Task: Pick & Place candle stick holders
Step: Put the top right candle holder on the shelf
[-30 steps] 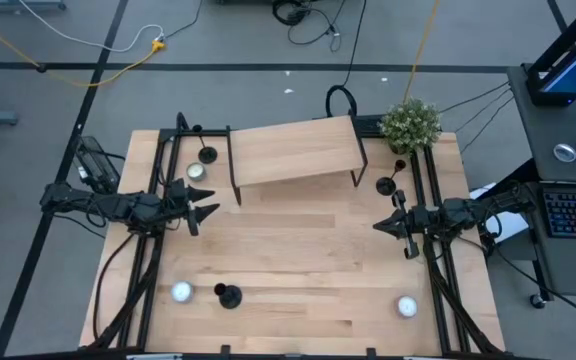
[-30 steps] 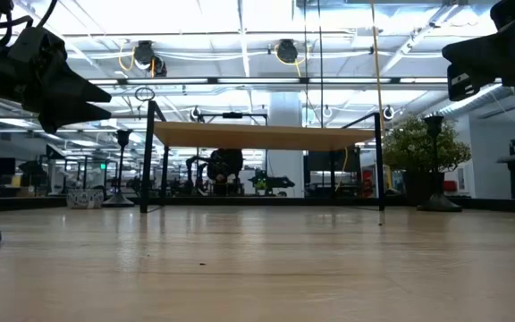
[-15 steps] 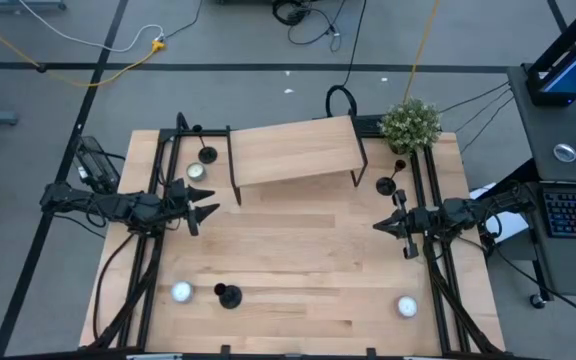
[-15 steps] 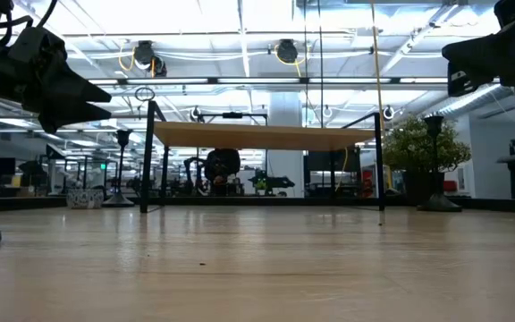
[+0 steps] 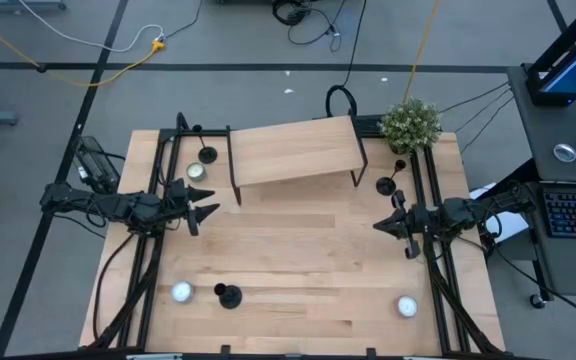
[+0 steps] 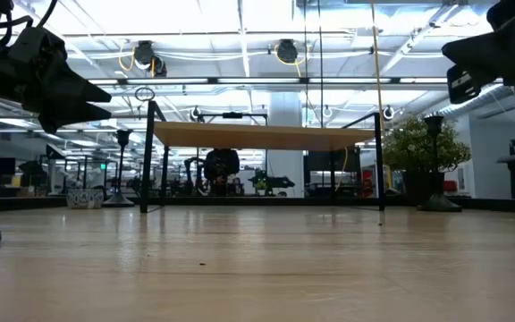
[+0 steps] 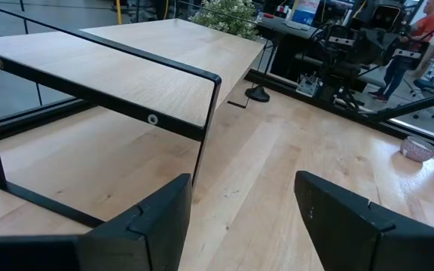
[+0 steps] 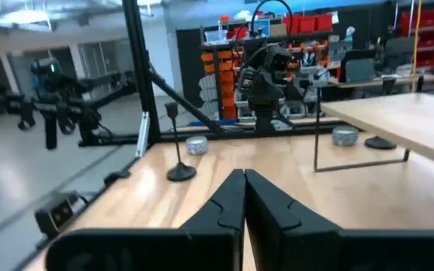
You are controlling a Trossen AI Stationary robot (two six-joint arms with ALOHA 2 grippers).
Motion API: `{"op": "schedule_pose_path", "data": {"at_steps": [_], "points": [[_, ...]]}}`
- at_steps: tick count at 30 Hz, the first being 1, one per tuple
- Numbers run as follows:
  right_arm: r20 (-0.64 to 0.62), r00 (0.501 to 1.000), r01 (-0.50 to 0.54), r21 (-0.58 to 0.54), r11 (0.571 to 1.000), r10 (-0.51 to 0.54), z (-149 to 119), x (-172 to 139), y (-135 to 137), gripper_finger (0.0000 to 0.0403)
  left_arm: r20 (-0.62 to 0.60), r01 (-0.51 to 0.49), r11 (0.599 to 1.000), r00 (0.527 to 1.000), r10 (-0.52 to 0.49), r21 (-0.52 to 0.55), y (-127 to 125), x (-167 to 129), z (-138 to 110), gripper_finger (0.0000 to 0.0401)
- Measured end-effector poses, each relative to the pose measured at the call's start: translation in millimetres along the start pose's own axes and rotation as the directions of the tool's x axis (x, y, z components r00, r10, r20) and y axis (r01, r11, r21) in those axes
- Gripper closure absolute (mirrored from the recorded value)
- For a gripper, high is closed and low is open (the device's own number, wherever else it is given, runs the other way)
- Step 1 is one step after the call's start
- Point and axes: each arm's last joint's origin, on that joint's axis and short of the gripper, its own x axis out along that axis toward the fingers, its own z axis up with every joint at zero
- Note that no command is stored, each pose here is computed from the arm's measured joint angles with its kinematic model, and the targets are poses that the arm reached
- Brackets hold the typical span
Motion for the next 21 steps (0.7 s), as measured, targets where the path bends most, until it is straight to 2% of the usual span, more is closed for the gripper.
{"op": "schedule_pose_path", "data": {"at_steps": [3, 6, 9, 13, 16, 21], "points": [[0.077, 0.997, -0.017, 0.098, 0.995, 0.009, 7, 0, 1, 0.0403, 0.000, 0.000, 1.000, 1.000, 0.000, 0.000, 0, 0, 0, 0.0157], [0.223, 0.975, -0.023, 0.147, 0.989, -0.010, 22, -2, 2, 0.0403, 0.000, 0.000, 1.000, 1.000, 0.000, 0.000, 0, 0, 0, 0.0157], [0.391, 0.918, 0.001, 0.179, 0.984, -0.072, 38, -8, 1, 0.0403, -0.001, 0.000, 1.000, 1.000, 0.000, 0.000, 0, 0, 0, 0.0157], [0.561, 0.821, 0.062, 0.099, 0.993, -0.107, 55, -17, 0, 0.0403, 0.001, -0.003, 0.999, 1.000, 0.003, 0.037, 0, 0, 0, 0.0157], [0.620, 0.768, 0.163, 0.057, 0.985, -0.163, 61, -22, -1, 0.0403, 0.001, -0.003, 0.997, 1.000, 0.003, 0.072, 0, 0, 0, 0.0157], [0.587, 0.730, 0.324, 0.154, 0.934, -0.350, 72, -25, -5, 0.0403, 0.001, -0.004, 0.996, 1.000, 0.004, 0.084, 0, 0, 0, 0.0157]]}}
